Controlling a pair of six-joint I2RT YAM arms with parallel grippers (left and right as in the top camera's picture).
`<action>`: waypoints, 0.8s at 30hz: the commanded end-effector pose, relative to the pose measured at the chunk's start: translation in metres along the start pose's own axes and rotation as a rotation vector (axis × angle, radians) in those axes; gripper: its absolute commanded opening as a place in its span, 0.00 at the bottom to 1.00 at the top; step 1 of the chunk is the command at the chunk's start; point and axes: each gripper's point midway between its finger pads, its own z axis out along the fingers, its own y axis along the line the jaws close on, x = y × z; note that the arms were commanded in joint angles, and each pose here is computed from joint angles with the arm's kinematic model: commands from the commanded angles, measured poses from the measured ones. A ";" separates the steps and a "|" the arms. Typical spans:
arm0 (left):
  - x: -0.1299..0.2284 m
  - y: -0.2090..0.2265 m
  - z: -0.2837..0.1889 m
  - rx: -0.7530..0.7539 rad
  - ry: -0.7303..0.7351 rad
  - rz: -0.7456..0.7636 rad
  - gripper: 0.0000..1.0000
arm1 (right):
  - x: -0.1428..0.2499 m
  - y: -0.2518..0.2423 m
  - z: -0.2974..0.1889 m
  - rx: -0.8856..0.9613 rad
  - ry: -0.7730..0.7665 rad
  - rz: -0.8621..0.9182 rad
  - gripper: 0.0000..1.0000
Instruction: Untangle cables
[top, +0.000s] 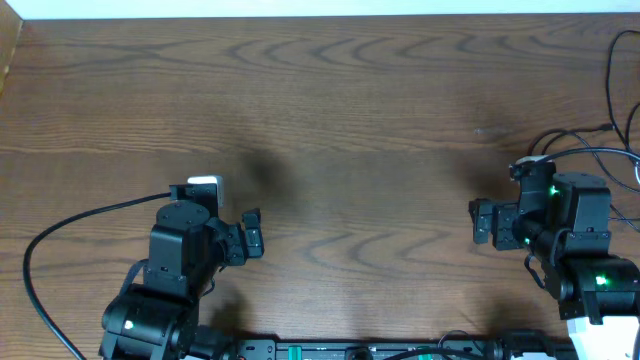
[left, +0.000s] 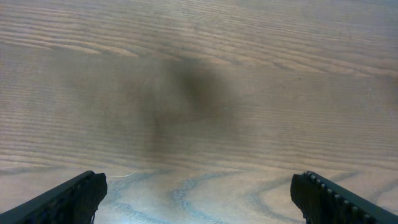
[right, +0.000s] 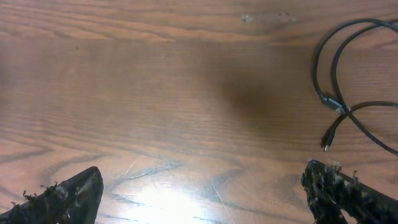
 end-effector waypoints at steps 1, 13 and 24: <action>0.001 0.003 0.001 -0.019 0.000 0.011 1.00 | 0.004 -0.001 0.002 0.005 0.013 0.008 0.99; 0.001 0.003 0.001 -0.019 0.000 0.011 1.00 | -0.032 -0.008 -0.043 0.073 -0.274 -0.061 0.99; 0.001 0.003 0.001 -0.019 0.000 0.011 1.00 | -0.046 -0.002 -0.105 0.123 -0.744 -0.173 0.99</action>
